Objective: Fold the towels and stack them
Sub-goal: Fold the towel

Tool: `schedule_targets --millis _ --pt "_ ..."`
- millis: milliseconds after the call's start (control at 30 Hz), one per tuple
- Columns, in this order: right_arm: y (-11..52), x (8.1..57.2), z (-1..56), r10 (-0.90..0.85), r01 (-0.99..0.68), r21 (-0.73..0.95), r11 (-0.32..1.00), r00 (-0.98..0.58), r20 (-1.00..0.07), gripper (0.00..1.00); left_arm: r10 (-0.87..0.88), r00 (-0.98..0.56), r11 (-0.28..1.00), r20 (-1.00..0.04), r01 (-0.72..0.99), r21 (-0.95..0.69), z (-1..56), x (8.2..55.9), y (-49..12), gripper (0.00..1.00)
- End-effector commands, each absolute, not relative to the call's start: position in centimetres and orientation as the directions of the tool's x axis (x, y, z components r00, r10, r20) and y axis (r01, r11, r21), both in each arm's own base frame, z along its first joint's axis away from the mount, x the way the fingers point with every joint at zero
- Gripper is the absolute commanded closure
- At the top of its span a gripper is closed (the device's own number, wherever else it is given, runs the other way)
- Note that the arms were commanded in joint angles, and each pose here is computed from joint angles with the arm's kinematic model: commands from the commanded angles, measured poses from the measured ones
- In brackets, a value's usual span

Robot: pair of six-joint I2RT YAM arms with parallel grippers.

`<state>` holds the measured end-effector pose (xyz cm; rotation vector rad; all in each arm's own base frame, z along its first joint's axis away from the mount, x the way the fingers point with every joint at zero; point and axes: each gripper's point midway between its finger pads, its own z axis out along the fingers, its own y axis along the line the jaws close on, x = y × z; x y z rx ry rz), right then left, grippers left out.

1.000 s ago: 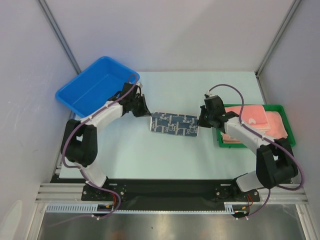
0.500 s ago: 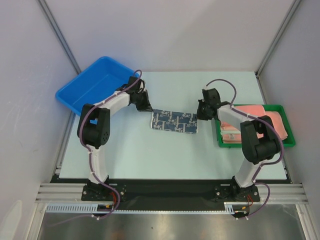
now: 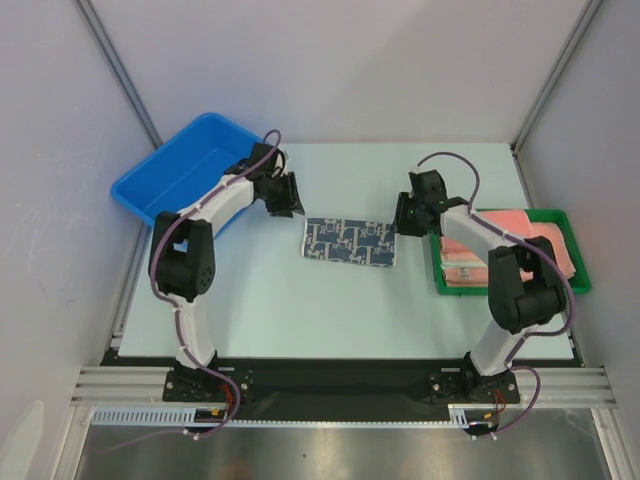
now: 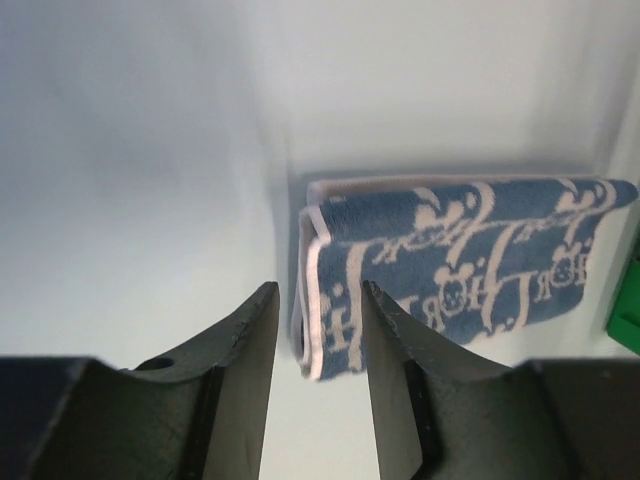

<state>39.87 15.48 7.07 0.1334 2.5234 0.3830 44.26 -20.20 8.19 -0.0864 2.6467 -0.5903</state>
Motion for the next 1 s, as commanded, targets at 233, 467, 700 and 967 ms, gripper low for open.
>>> schedule_targets --millis 233,467,700,967 --pt "16.6 36.5 7.4 0.194 -0.033 0.387 0.922 -0.825 -0.532 0.64 -0.117 -0.92 0.806 -0.375 0.133 -0.576 7.8 36.8 -22.2 0.56" --pt "16.2 34.2 2.8 0.195 0.012 0.362 0.932 -0.859 -0.474 0.69 -0.08 -0.932 0.806 -0.354 0.148 -0.573 4.4 35.2 -23.4 0.52" --pt "15.9 33.6 3.6 0.181 0.009 0.333 0.943 -0.852 -0.491 0.83 -0.075 -0.932 0.861 -0.356 0.119 -0.494 3.1 36.1 -22.2 0.82" --pt "15.3 32.7 2.3 0.161 0.011 0.304 0.953 -0.866 -0.473 0.95 -0.045 -0.922 0.936 -0.383 0.095 -0.339 3.7 35.9 -19.1 1.0"
